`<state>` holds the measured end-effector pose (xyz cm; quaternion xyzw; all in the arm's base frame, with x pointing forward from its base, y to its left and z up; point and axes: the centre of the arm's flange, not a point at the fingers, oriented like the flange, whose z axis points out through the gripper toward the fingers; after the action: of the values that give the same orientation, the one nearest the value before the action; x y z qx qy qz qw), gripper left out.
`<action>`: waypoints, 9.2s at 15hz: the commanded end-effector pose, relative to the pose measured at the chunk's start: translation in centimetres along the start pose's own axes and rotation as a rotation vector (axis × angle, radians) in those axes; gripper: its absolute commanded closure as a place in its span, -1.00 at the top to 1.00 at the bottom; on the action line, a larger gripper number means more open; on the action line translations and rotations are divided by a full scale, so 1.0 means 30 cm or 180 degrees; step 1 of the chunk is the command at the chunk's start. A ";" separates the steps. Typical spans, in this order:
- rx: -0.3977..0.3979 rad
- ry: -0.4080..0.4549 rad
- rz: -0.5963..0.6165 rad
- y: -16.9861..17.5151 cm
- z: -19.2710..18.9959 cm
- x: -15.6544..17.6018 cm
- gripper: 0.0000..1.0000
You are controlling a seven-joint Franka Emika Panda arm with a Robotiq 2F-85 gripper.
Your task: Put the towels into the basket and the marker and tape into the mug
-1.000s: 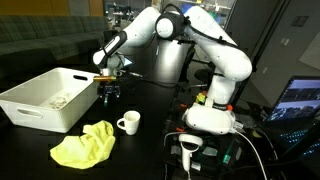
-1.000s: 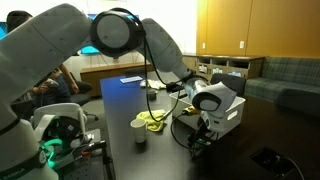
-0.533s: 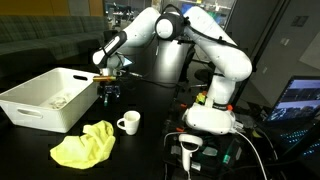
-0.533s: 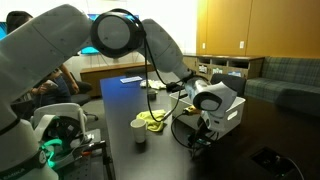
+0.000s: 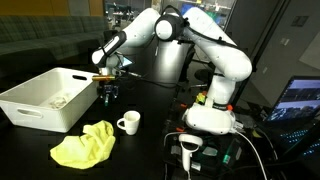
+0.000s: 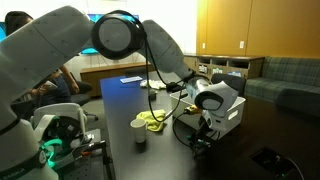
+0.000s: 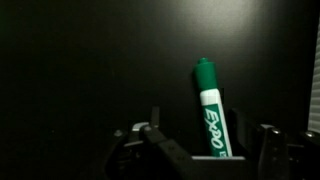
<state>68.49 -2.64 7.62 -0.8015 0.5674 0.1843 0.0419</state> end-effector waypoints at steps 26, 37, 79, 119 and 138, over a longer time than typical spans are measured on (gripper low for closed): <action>-0.0369 -0.0307 -0.0700 0.249 -0.049 -0.063 -0.88; -0.0587 -0.0534 -0.1582 0.422 -0.159 -0.304 -0.88; -0.1378 -0.3294 -0.2532 0.400 0.025 -0.542 -0.88; -0.1195 -0.3331 -0.1419 0.404 0.196 -0.474 0.89; -0.1005 -0.0634 -0.2850 0.272 -0.393 -0.876 1.00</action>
<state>56.62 12.13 27.07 -0.9154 0.1527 0.3652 0.0733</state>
